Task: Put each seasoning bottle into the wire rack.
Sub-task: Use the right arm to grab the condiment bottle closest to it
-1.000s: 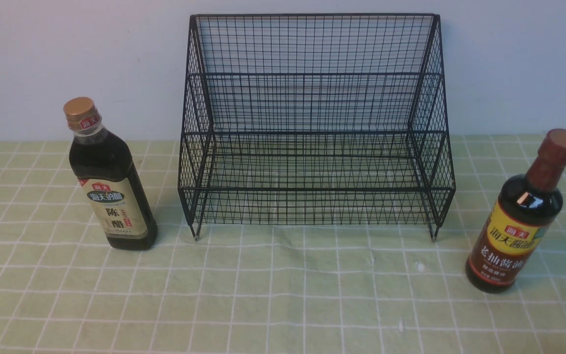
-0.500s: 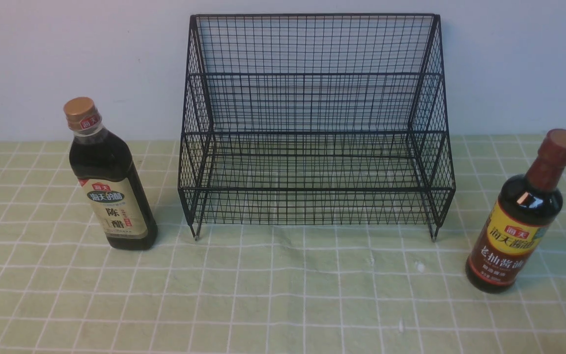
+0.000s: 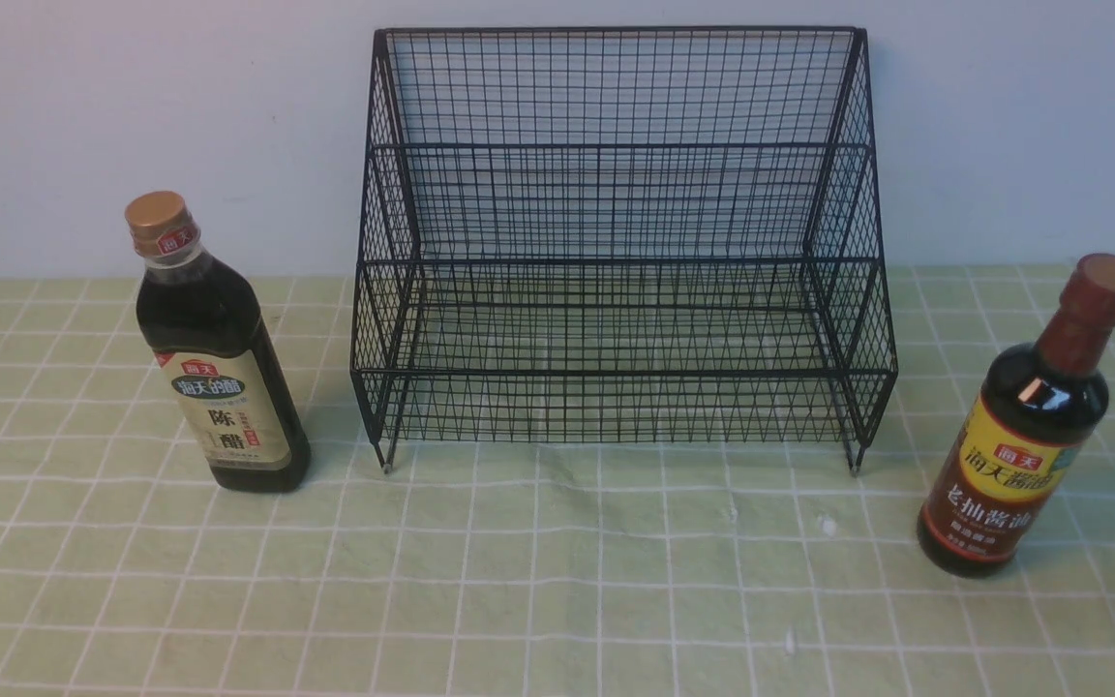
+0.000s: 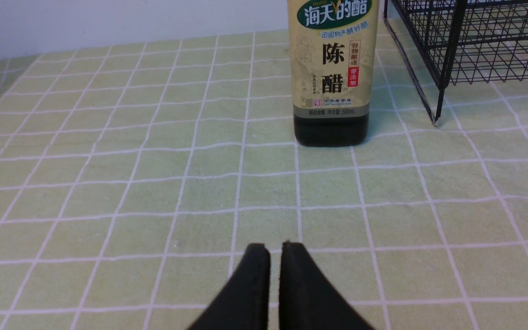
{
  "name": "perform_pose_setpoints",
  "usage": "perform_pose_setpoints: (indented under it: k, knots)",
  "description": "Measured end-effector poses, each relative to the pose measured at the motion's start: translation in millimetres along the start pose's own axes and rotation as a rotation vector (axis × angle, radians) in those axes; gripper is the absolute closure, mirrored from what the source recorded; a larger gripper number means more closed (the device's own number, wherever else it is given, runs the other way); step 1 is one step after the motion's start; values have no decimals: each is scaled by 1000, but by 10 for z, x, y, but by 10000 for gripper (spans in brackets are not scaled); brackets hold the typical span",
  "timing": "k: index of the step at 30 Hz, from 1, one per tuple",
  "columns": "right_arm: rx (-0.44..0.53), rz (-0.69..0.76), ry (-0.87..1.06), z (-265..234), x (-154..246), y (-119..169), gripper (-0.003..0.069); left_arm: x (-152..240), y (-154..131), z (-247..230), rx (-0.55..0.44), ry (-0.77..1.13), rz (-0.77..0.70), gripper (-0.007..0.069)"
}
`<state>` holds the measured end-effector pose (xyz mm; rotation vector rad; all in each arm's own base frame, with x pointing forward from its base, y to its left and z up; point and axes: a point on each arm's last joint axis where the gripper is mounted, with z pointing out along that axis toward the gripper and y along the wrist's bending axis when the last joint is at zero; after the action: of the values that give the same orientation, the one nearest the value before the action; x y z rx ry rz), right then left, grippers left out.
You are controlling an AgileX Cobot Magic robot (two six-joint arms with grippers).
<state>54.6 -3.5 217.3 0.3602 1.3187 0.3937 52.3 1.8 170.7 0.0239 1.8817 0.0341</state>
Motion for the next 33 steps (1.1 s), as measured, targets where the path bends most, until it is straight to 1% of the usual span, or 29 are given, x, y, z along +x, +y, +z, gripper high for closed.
perform_pose_setpoints:
  k: [7, 8, 10, 11, 12, 13, 14, 15, 16, 20, 21, 24, 26, 27, 30, 33]
  knots:
    - [-25, -3, -100, -2, -144, 51, 673, 0, 0, 0, 0, 0, 0, 608]
    - [-47, -37, -126, 16, -312, 152, 673, 0, 0, 0, 0, 0, 0, 608]
    - [-60, -96, -121, 60, -467, 255, 673, 0, 0, 0, 0, 0, 0, 608]
    - [-59, -131, -93, 114, -548, 315, 673, 0, 0, 0, 0, 0, 0, 608]
    - [-61, -131, -95, 113, -571, 328, 673, 0, 0, 0, 0, 0, 0, 608]
    - [-52, -192, -33, 225, -675, 408, 670, 0, 0, 0, 0, 0, 0, 608]
    - [-44, -220, 4, 301, -729, 449, 666, 0, 0, 0, 0, 0, 0, 608]
    - [-45, -225, 4, 316, -764, 469, 664, 0, 0, 0, 0, 0, 0, 608]
    - [-30, -254, 56, 437, -803, 502, 657, 0, 0, 0, 0, 0, 0, 608]
    - [-5, -285, 135, 756, -929, 591, 608, 0, 0, 0, 0, 0, 0, 608]
    - [1, -288, 152, 832, -940, 601, 592, 0, 0, 0, 0, 0, 0, 608]
    - [30, -298, 237, 1183, -911, 606, 496, 0, 0, 0, 0, 0, 0, 608]
    - [43, -299, 272, 1331, -880, 598, 427, 0, 0, 0, 0, 0, 0, 608]
    - [44, -299, 276, 1347, -876, 597, 419, 0, 0, 0, 0, 0, 0, 608]
    - [68, -302, 343, 1601, -779, 560, 283, 0, 0, 0, 0, 0, 0, 608]
    - [80, -306, 378, 1731, -717, 534, 209, 0, 0, 0, 0, 0, 0, 608]
